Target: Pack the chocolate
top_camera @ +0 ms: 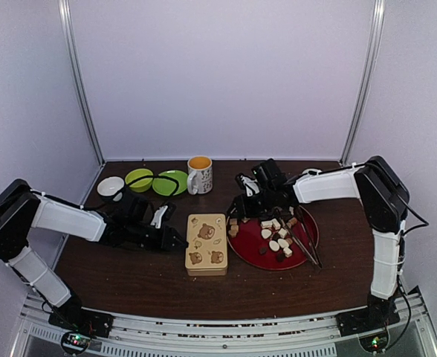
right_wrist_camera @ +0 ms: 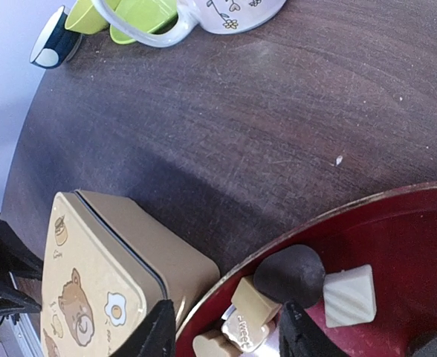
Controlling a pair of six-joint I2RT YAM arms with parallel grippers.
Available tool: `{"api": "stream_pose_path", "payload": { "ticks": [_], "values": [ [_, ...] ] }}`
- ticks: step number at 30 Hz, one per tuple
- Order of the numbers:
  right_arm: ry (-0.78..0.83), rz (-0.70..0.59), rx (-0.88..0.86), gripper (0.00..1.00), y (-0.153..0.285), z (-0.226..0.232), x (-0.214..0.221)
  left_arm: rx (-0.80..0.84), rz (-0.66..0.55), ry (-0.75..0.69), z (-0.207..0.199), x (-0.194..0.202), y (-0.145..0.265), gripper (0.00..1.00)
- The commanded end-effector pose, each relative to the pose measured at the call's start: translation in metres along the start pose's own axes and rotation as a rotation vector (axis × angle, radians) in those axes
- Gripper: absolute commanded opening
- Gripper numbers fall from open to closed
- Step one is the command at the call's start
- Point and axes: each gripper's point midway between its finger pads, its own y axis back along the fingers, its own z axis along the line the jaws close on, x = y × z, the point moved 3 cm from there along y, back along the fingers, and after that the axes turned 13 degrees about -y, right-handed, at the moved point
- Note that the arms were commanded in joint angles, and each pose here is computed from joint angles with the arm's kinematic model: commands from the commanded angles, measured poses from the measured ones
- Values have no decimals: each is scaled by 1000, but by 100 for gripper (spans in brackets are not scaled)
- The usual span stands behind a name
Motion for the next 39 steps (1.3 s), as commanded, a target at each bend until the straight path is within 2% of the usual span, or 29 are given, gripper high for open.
{"api": "stream_pose_path", "payload": {
  "ticks": [1,5,9,14,22,31,35,39],
  "values": [
    [42,-55,-10,48,28,15,-4,-11,-76,-53,-5,-22,8,44],
    [61,-42,-65,49,35,28,9,1,-104,-59,-9,-29,11,55],
    [89,-27,-95,62,31,32,18,-5,-117,-55,-8,-35,9,60],
    [149,-5,-112,72,15,40,7,-8,-106,-43,-5,-36,3,60],
    [201,-23,-213,75,-11,58,-11,-2,-91,-35,-2,-37,-6,59],
    [203,130,-320,71,-38,65,6,-19,-39,-7,9,-29,-20,53],
    [206,197,-349,66,-38,63,24,-43,-24,-4,14,-28,-22,52],
    [205,229,-395,55,-27,65,38,-65,-6,-6,18,-26,-24,50]
  ]
}}
